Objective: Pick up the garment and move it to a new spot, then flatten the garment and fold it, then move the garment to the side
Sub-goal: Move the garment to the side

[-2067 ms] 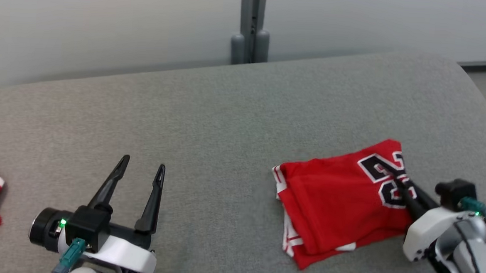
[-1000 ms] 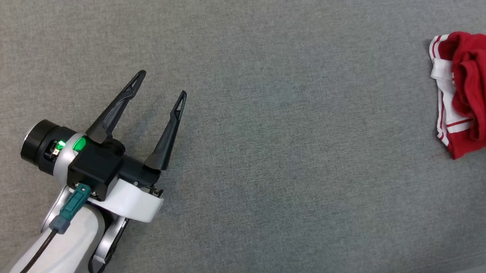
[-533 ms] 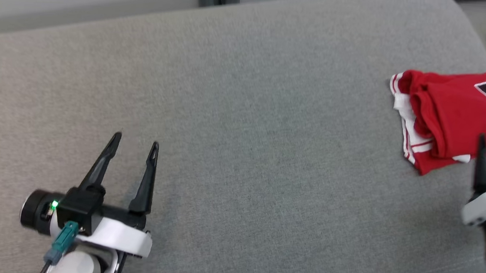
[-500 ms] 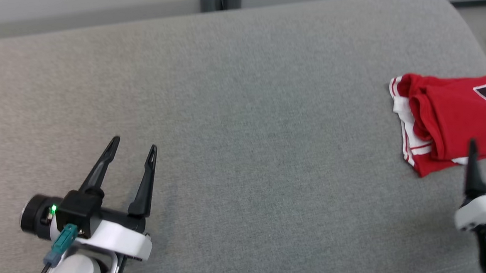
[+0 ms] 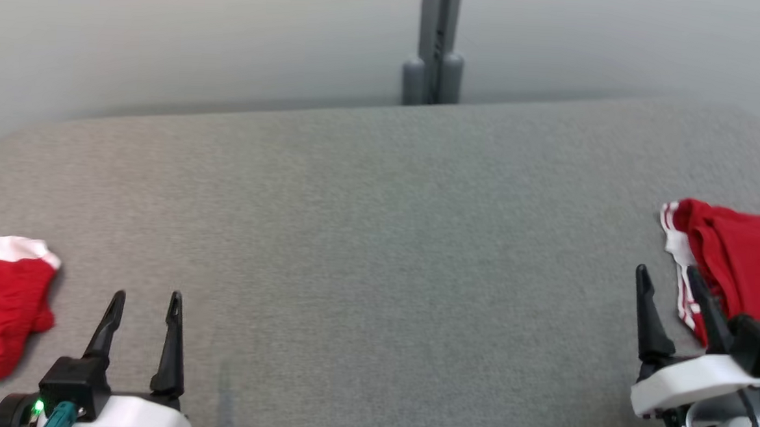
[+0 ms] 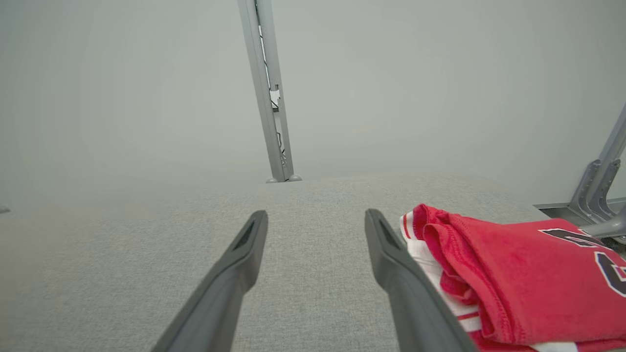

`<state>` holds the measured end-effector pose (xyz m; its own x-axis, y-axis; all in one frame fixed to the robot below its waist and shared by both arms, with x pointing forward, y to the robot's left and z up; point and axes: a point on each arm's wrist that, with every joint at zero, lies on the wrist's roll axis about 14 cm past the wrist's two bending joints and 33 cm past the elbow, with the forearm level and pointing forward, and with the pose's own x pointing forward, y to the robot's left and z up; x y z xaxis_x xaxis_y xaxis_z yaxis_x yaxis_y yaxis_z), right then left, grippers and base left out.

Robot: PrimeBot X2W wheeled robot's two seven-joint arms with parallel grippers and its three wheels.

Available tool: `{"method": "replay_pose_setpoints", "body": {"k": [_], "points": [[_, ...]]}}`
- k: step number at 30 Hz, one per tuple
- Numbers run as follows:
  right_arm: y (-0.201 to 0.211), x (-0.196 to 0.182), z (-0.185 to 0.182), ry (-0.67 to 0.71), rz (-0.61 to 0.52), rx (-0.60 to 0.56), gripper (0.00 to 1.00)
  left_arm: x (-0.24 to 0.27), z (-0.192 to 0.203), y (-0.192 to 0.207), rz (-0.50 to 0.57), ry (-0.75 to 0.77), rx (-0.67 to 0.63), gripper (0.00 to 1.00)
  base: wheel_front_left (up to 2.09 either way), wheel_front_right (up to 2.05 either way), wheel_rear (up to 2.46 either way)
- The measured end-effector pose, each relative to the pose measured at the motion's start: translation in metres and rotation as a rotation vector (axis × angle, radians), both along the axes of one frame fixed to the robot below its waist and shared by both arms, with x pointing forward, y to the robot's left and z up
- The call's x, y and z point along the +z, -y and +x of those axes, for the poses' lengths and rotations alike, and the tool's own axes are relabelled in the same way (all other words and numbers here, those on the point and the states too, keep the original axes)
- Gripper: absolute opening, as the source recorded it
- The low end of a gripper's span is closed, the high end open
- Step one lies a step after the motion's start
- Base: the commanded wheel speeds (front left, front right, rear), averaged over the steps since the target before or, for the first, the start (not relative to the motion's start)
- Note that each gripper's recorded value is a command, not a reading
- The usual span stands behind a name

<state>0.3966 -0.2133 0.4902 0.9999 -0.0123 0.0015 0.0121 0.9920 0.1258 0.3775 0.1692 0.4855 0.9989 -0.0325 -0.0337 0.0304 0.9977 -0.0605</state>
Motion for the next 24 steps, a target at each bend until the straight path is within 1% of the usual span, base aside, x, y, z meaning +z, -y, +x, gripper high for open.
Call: {"method": "replay_pose_setpoints", "body": {"k": [6,12,14,18,24], "points": [[-0.031,0.011,-0.010,0.018,0.008,0.086,1.00,0.009,-0.031,-0.036,-0.004,0.021,0.106,1.00,0.00,0.00,0.00],[-0.045,0.019,-0.020,0.034,0.008,0.124,1.00,0.014,-0.051,-0.057,-0.028,0.040,0.164,1.00,0.00,0.00,0.00],[-0.046,0.021,-0.024,0.037,0.007,0.128,1.00,0.016,-0.055,-0.059,-0.036,0.048,0.161,1.00,0.00,0.00,0.00],[-0.047,0.022,-0.033,0.036,0.004,0.132,1.00,0.016,-0.061,-0.054,-0.045,0.051,0.116,1.00,0.00,0.00,0.00],[-0.047,0.025,-0.047,0.035,-0.007,0.132,1.00,0.011,-0.066,-0.054,-0.016,0.043,0.100,1.00,0.00,0.00,0.00]]}}
